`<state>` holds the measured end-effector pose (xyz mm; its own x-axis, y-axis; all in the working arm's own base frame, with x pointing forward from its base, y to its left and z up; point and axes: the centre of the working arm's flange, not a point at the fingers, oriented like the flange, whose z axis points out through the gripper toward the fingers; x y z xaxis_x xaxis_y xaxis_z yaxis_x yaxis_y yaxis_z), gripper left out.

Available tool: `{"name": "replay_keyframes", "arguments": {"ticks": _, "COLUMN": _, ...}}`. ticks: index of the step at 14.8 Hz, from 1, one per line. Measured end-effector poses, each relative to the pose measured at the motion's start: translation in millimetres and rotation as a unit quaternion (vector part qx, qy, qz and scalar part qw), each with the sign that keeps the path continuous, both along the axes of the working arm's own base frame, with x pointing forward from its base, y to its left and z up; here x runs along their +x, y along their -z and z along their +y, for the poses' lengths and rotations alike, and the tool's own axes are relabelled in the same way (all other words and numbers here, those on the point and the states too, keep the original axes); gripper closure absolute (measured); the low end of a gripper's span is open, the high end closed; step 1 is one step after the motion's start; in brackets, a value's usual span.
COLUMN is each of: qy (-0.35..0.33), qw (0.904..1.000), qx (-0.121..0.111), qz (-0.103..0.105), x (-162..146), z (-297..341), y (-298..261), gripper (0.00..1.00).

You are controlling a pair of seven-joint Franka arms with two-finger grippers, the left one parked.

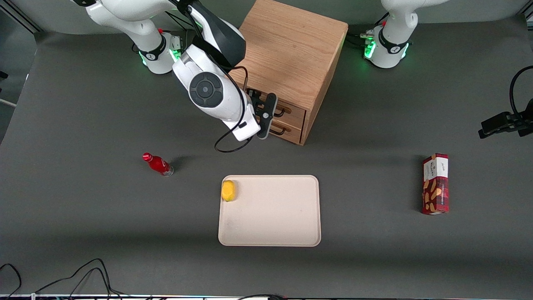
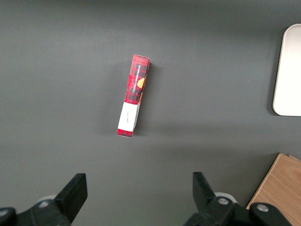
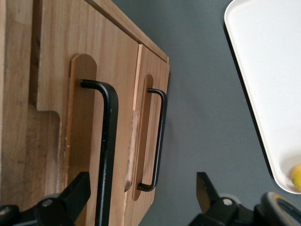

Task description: Open upper drawer

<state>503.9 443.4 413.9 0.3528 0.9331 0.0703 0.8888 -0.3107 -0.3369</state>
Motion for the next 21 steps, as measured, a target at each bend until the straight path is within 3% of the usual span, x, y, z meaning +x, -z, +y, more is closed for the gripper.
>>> {"name": "replay_keyframes", "arguments": {"ticks": 21, "qy": 0.007, "qw": 1.0, "qx": 0.005, "qz": 0.0, "x": 3.1, "z": 3.2, "y": 19.4, "gripper": 0.0}}
